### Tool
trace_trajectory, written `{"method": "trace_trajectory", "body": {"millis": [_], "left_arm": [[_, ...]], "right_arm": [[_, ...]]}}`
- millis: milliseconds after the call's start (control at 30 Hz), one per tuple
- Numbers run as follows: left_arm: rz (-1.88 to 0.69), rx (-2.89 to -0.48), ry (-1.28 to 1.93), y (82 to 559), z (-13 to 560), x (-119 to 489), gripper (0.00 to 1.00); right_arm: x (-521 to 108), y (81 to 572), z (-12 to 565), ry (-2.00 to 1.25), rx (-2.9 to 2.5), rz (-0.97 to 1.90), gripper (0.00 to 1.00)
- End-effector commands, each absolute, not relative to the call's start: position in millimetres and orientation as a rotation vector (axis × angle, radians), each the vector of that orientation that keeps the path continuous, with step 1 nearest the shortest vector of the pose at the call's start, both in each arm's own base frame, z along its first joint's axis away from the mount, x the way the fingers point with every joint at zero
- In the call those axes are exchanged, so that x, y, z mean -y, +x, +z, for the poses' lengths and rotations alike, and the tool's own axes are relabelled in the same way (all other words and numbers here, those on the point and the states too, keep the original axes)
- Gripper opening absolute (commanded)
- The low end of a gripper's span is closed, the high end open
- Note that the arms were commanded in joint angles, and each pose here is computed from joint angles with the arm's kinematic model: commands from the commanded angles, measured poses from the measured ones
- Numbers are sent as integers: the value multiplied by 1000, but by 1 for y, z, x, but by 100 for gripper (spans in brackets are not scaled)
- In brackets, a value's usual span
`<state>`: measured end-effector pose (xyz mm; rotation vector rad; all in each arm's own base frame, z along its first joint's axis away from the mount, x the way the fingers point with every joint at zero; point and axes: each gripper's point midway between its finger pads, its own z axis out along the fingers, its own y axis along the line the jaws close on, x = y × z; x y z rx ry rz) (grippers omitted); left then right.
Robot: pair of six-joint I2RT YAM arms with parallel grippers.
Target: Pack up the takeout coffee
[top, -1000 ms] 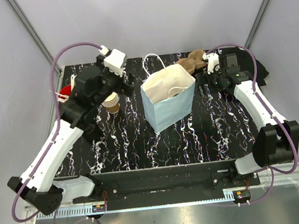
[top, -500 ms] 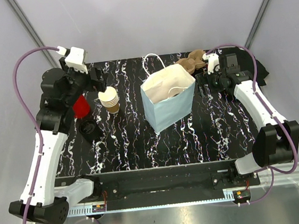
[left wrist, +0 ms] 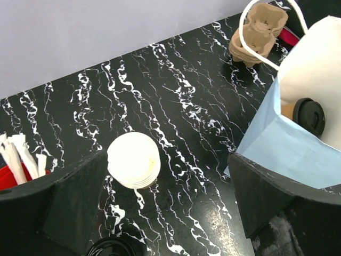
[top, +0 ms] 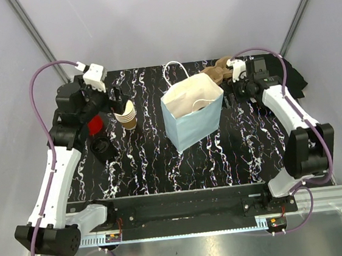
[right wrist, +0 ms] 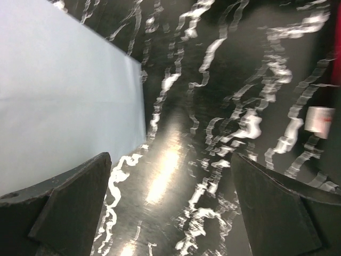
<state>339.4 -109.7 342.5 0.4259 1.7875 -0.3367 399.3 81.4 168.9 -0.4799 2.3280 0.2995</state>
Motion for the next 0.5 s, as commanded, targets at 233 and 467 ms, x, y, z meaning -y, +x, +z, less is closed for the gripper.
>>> {"method": "trace_trajectory", "body": {"millis": [233, 467], "left_arm": [[-311, -1740, 371, 342, 355, 79, 99], [-324, -1752, 320, 346, 349, 62, 99]], "right_arm": [[-132, 372, 169, -590, -2227, 722, 100], [-136, 346, 163, -605, -2240, 794, 100]]}}
